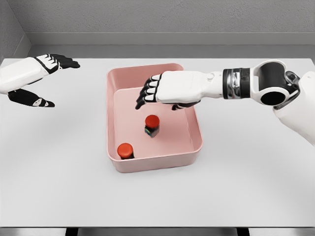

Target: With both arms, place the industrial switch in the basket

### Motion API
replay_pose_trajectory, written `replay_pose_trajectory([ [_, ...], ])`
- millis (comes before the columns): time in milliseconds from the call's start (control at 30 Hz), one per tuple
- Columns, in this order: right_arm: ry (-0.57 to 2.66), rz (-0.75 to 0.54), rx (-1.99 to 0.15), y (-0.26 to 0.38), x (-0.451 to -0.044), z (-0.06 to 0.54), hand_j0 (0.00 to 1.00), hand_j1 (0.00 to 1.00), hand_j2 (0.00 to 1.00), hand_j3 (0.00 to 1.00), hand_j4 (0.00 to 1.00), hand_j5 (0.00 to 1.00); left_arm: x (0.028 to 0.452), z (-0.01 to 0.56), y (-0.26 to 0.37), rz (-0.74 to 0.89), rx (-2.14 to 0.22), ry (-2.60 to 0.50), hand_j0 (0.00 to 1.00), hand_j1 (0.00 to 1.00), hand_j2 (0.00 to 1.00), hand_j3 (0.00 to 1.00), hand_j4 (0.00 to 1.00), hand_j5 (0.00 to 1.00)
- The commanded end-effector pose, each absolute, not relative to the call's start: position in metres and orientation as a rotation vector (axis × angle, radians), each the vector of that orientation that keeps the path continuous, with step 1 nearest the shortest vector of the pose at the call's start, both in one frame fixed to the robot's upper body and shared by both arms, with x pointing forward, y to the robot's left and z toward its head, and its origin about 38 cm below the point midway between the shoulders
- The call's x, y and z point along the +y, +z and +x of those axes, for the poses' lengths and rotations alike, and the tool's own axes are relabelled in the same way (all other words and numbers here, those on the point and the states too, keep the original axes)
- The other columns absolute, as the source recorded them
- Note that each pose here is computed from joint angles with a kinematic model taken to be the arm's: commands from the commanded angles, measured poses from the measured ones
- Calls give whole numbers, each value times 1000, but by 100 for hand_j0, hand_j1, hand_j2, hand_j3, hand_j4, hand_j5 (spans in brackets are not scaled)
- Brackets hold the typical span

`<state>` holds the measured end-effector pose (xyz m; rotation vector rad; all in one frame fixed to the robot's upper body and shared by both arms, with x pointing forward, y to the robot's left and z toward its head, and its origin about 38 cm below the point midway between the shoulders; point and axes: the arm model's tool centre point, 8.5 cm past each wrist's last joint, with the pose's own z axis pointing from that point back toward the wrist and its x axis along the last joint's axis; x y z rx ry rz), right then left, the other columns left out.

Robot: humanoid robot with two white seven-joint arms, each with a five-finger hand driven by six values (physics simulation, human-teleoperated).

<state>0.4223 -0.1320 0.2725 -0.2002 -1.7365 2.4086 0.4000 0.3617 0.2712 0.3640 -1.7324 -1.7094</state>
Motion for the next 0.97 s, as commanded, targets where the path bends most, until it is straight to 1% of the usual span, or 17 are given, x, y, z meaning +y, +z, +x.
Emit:
replay_pose_trajectory([
  [0, 2399, -190, -1746, 273, -129, 422, 100, 100, 100, 100, 100, 100, 362, 400, 272, 361, -1736, -1701, 100, 100, 100, 100, 100, 100],
  [67, 2391, -196, -1758, 276, -130, 423, 100, 100, 100, 100, 100, 100, 362, 400, 272, 362, -1735, -1703, 100, 100, 100, 100, 100, 100],
  [100, 2381, -216, -1749, 279, -138, 425, 100, 100, 100, 100, 100, 100, 363, 400, 272, 362, -1735, -1702, 100, 100, 100, 100, 100, 100],
  [167, 2321, -338, -1710, 295, -182, 434, 100, 100, 100, 100, 100, 100, 362, 400, 272, 362, -1736, -1703, 100, 100, 100, 100, 100, 100],
  [233, 2252, -399, -1679, 299, -218, 436, 100, 100, 100, 100, 100, 100, 362, 400, 273, 363, -1736, -1702, 100, 100, 100, 100, 100, 100],
  [367, 2178, -462, -1666, 306, -250, 435, 100, 100, 100, 100, 100, 100, 362, 400, 273, 363, -1736, -1702, 100, 100, 100, 100, 100, 100],
  [433, 2116, -478, -1661, 309, -273, 434, 100, 100, 100, 100, 100, 100, 362, 400, 273, 365, -1737, -1703, 100, 100, 100, 100, 100, 100],
  [567, 1972, -397, -1520, 266, -329, 436, 100, 100, 100, 100, 100, 100, 363, 400, 273, 365, -1734, -1703, 100, 100, 100, 100, 100, 100],
  [667, 1806, -390, -1454, 243, -377, 440, 100, 100, 100, 100, 100, 100, 363, 400, 273, 365, -1734, -1703, 100, 100, 100, 100, 100, 100],
  [733, 1777, -385, -1422, 233, -388, 441, 100, 100, 100, 100, 100, 100, 363, 401, 273, 365, -1736, -1702, 100, 100, 100, 100, 100, 100],
  [933, 1778, -379, -1427, 232, -386, 441, 100, 100, 100, 100, 100, 100, 363, 401, 271, 363, -1733, -1698, 100, 100, 100, 100, 100, 100],
])
